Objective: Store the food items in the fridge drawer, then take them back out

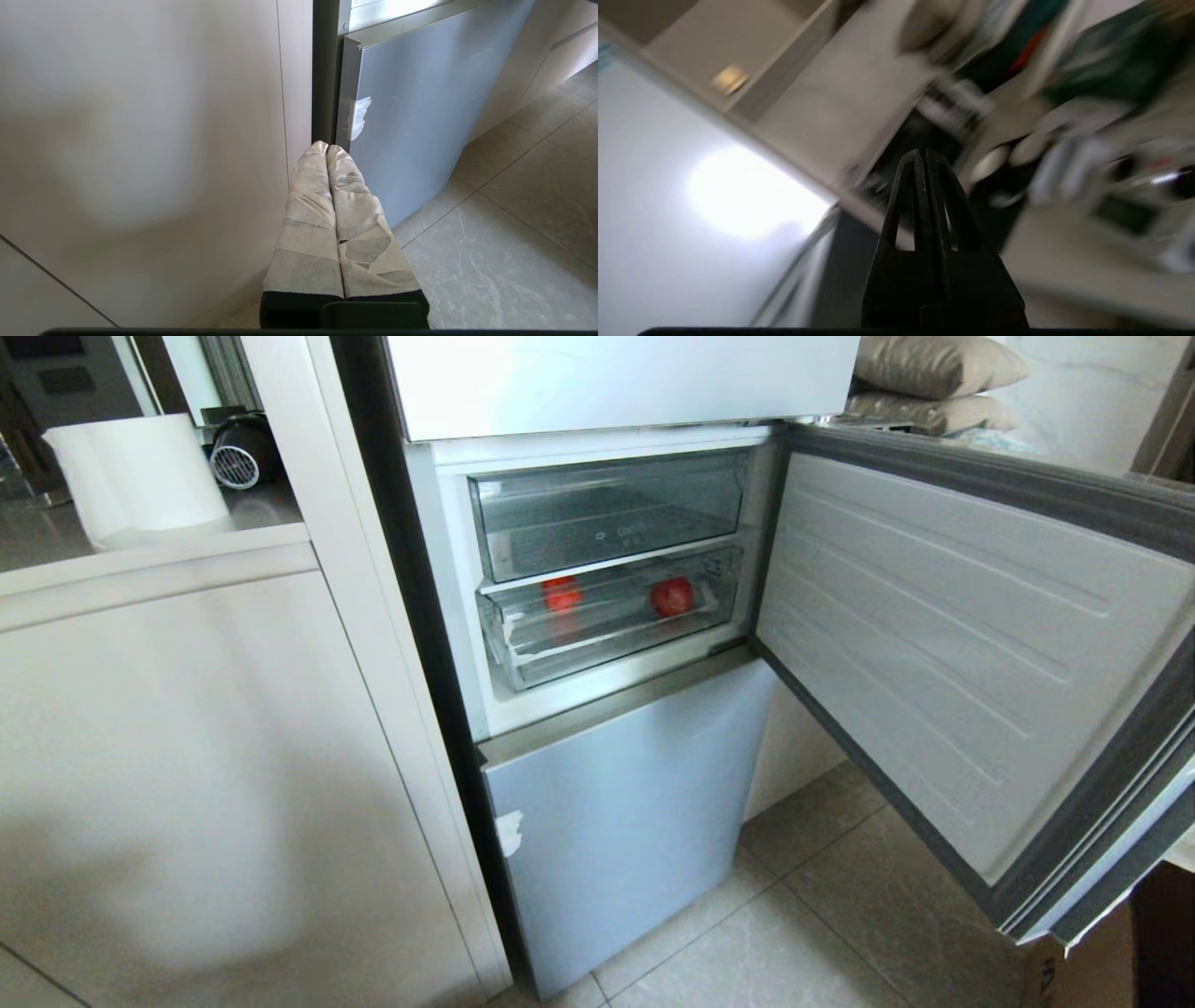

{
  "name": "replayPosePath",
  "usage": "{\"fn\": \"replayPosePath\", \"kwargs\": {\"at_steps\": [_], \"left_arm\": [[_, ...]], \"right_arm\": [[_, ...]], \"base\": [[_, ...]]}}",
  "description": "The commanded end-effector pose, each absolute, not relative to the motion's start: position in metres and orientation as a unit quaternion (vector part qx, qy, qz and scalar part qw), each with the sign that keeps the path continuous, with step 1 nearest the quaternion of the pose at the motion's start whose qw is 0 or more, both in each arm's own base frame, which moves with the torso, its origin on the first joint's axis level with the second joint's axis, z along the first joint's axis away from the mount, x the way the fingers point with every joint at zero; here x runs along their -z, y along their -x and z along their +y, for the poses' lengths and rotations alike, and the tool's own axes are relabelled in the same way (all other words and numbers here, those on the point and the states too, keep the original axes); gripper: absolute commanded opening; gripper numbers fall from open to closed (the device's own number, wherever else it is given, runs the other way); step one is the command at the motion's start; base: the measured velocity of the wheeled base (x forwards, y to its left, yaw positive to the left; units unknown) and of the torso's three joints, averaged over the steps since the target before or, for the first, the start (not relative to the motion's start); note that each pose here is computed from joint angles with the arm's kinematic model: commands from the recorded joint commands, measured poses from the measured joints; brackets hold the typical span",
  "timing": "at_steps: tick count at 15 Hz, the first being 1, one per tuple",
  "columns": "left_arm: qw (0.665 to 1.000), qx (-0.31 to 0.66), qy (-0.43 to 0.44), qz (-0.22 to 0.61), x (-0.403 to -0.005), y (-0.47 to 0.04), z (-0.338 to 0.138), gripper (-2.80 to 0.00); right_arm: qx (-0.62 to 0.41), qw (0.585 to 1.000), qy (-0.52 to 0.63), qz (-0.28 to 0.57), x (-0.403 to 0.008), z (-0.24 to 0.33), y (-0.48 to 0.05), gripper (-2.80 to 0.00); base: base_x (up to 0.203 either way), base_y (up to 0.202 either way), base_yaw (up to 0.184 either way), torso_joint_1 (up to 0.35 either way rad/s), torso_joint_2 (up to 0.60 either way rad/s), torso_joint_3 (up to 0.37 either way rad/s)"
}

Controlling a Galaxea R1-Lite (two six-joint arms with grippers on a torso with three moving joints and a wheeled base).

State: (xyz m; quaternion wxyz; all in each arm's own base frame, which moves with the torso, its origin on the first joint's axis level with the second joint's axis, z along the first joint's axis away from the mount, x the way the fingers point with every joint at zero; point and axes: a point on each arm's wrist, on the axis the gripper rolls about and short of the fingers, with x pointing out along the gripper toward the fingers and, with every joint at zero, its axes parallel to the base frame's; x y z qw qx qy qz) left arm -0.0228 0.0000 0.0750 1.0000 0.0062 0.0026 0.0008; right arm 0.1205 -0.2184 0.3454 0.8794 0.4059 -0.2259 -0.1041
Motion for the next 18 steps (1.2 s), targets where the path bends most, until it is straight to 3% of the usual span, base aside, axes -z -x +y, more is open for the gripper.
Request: {"fn": "replayPosePath", "kwargs": {"at_steps": [1, 3, 8, 12, 18], "left_arm": [[1.000, -0.001, -0.006, 0.003, -0.075, 0.023, 0.000, -2.80], [1.000, -0.001, -0.007, 0.003, -0.075, 0.023, 0.000, -2.80], [1.000, -0.002, -0.006, 0.004, -0.075, 0.023, 0.000, -2.80], [1.000, -0.001, -0.007, 0.003, -0.075, 0.023, 0.000, -2.80], [1.000, -0.002, -0.006, 0.003, -0.075, 0.023, 0.000, -2.80]], "right_arm": [[0.297, 0.846, -0.381, -0.226, -0.299, -0.238, -0.151, -2.80], [0.305, 0.853, -0.400, -0.141, -0.261, -0.213, -0.191, -2.80], [0.166, 0.910, -0.375, 0.061, -0.201, -0.107, -0.271, -2.80], [0.063, 0.927, -0.357, 0.100, -0.200, -0.045, -0.293, -2.80], [-0.108, 0.933, -0.337, 0.068, -0.229, 0.044, -0.291, -2.80]], "base": [[0.000, 0.000, 0.000, 0.000, 0.00, 0.000], [0.000, 0.000, 0.000, 0.000, 0.00, 0.000], [0.000, 0.000, 0.000, 0.000, 0.00, 0.000], [0.000, 0.000, 0.000, 0.000, 0.00, 0.000], [0.000, 0.000, 0.000, 0.000, 0.00, 0.000]]}}
